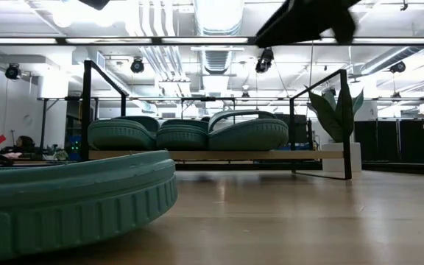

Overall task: Pick and place slides into the shelf
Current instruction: Put the green slipper on the shelf

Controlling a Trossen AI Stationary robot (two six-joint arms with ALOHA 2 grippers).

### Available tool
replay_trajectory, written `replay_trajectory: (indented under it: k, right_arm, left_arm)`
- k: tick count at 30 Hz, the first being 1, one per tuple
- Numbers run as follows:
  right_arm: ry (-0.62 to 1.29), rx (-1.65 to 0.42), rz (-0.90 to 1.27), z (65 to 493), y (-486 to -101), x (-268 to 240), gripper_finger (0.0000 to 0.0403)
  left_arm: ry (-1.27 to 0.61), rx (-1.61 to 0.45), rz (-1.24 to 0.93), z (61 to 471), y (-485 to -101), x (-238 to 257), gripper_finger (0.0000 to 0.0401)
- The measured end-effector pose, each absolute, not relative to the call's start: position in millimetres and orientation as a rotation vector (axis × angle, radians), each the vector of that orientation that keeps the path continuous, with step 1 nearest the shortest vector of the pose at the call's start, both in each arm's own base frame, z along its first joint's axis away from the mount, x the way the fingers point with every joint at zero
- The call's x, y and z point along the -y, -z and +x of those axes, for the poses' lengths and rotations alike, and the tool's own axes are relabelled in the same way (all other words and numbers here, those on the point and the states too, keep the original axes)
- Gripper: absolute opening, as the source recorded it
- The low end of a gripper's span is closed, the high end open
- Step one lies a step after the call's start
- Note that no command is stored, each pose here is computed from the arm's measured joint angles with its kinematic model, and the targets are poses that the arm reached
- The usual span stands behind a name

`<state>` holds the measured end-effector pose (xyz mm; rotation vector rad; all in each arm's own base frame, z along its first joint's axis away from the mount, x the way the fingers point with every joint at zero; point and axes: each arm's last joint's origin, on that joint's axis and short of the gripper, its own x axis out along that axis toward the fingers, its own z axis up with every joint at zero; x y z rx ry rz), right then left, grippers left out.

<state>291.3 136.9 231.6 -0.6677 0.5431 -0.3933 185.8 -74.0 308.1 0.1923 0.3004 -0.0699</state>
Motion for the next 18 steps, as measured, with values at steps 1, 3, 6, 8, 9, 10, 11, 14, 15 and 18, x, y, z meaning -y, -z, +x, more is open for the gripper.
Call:
replay_trajectory:
  k: [1, 3, 6, 8, 9, 10, 11, 14, 15, 18]
  right_arm:
    - [0.385, -0.534, -0.656, 286.8, -231.2, -138.2, 0.0146]
    - [0.367, -0.520, -0.631, 277.4, -229.5, -139.6, 0.0139]
    - [0.362, -0.495, -0.590, 268.7, -227.8, -139.7, 0.0132]
    - [0.362, -0.475, -0.572, 266.1, -226.3, -139.0, 0.0129]
    - [0.361, -0.464, -0.568, 265.9, -225.9, -138.9, 0.0129]
    - [0.358, -0.460, -0.571, 265.1, -225.3, -138.4, 0.0128]
    - [0.358, -0.459, -0.574, 264.6, -225.4, -138.1, 0.0128]
    - [0.359, -0.450, -0.564, 264.4, -227.4, -138.0, 0.0128]
    - [0.357, -0.449, -0.563, 264.2, -227.8, -137.9, 0.0128]
    - [0.347, -0.447, -0.552, 263.9, -228.2, -138.5, 0.0126]
  left_arm:
    - [0.082, -0.310, 0.190, 185.3, -307.1, 74.8, 0.0096]
    - [0.118, -0.328, 0.195, 184.1, -305.0, 78.0, 0.0096]
    - [0.182, -0.365, 0.218, 182.1, -300.0, 85.9, 0.0096]
    - [0.219, -0.374, 0.230, 181.0, -297.8, 92.6, 0.0096]
    - [0.235, -0.377, 0.235, 179.9, -297.2, 95.8, 0.0096]
    - [0.251, -0.378, 0.239, 178.9, -296.5, 99.1, 0.0096]
    - [0.268, -0.376, 0.241, 177.9, -296.1, 102.8, 0.0096]
    - [0.324, -0.385, 0.258, 173.2, -293.5, 114.0, 0.0096]
    - [0.342, -0.386, 0.262, 171.3, -292.9, 118.1, 0.0096]
    - [0.381, -0.423, 0.285, 163.3, -286.7, 131.5, 0.0095]
